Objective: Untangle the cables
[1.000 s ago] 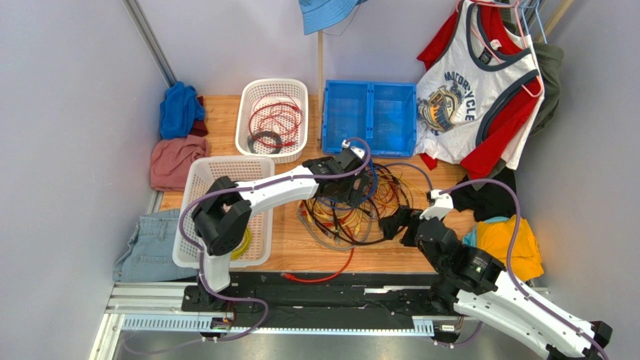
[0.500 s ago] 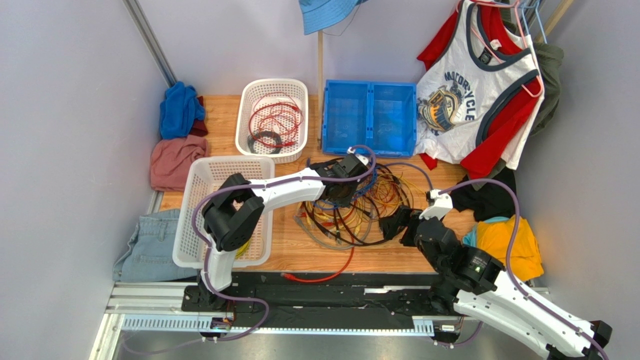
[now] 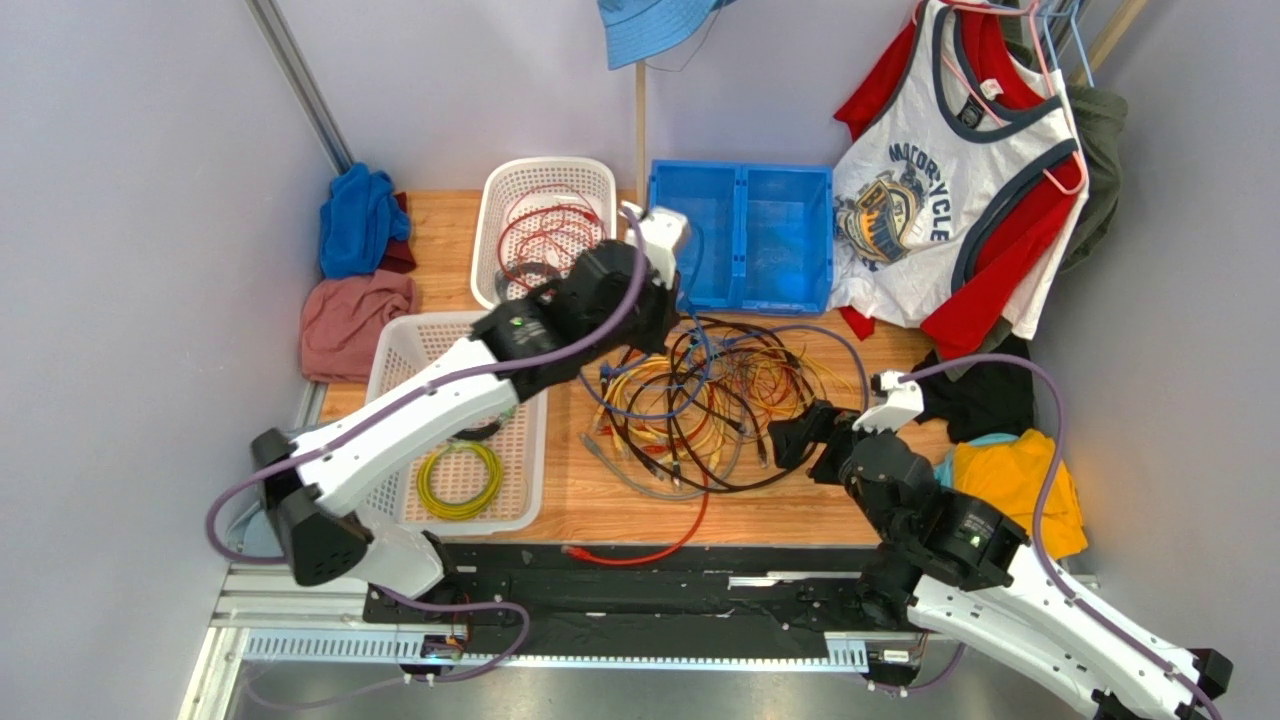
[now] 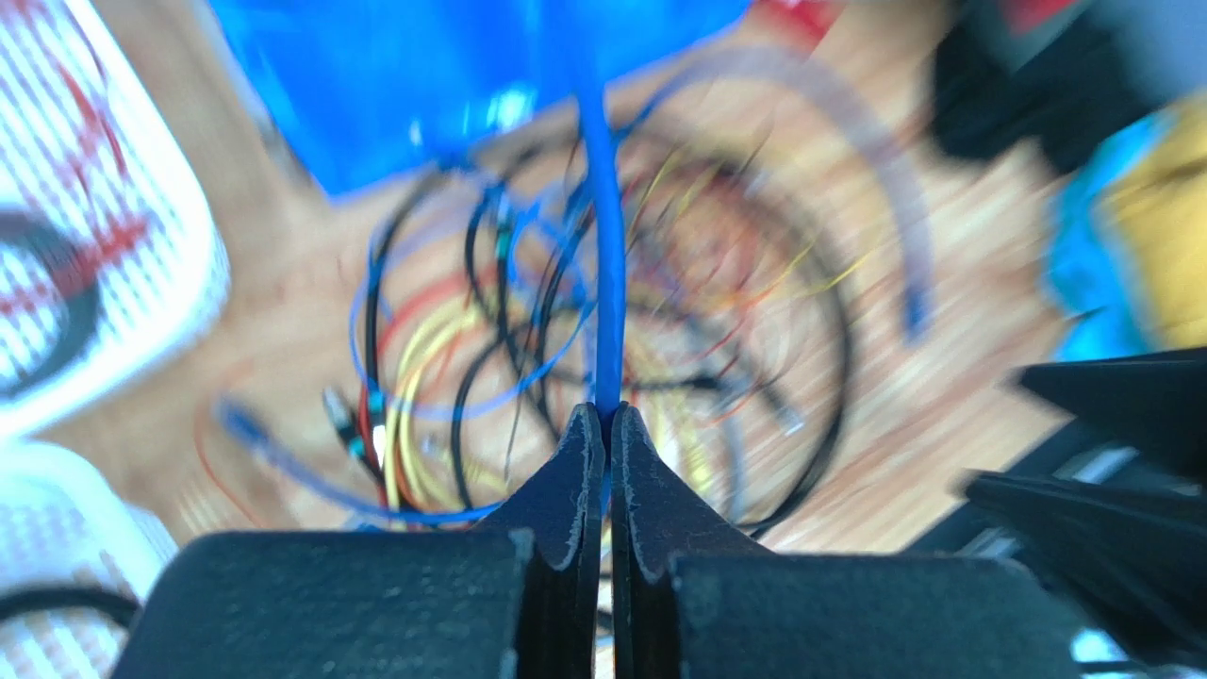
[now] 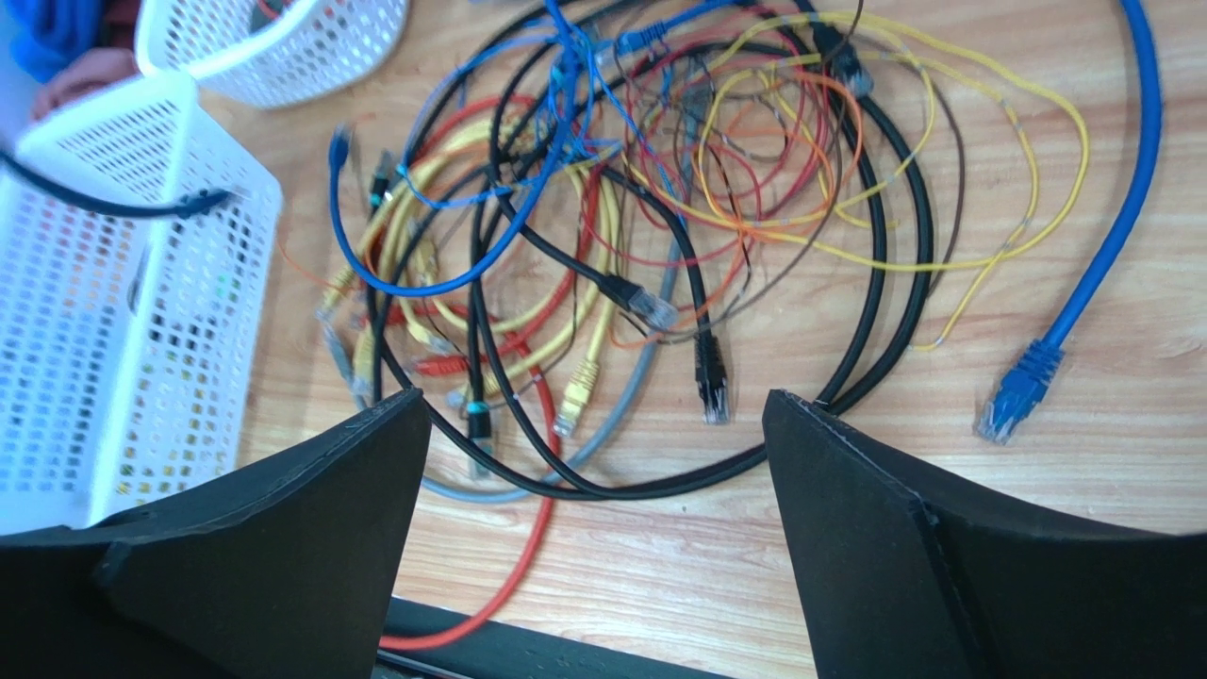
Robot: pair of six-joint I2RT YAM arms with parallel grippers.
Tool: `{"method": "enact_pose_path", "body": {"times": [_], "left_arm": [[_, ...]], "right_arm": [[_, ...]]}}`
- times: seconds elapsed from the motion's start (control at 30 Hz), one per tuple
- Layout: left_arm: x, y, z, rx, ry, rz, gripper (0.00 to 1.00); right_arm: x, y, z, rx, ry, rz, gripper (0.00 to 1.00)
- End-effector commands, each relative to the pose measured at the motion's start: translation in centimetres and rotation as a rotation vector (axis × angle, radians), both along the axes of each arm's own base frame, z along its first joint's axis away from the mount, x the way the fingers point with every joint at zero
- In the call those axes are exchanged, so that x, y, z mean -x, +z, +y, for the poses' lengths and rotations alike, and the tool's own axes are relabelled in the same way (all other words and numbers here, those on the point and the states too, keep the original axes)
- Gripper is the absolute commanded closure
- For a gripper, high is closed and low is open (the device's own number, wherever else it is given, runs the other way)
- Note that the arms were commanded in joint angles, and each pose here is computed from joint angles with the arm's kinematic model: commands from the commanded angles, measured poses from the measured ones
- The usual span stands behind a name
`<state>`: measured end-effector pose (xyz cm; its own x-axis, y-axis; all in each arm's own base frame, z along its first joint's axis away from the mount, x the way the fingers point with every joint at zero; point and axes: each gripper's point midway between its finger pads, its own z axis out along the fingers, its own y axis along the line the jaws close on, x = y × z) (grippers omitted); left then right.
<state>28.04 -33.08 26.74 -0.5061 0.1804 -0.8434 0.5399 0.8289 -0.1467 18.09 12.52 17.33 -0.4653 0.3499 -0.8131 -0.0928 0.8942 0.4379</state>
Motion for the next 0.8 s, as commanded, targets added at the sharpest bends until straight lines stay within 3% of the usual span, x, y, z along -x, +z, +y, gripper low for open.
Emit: {"method": "enact_pose_path", "body": {"times": [0.0,0.2,0.27,0.57,0.77], "left_arm": [[1.7,11.6,0.8,0.197,-0.081,-0.180,1.00],[4.8,21.0,1.3,0.342,-0.215,-0.275,1.00],[5.5,21.0,0.9,0.357,-0.250,-0.254,1.00],[-0.5,8.0,-1.0,0.108,-0.023,-0.089,1.00],[-4.5,3.8,-3.8,0.018,0.032,-0.040,1.00]], "right_arm": [[-0.7,4.6,-1.0,-0.084,-0.069,-0.092,0.09],[-1.0,8.5,-1.5,-0.134,-0.059,-0.225,0.17],[-0.6,9.3,-0.7,-0.148,-0.004,-0.242,0.18],[0.4,8.2,-1.2,-0.118,0.014,-0.172,0.16],[1.0,7.1,-2.3,-0.157,-0.013,-0.177,0.16]]}}
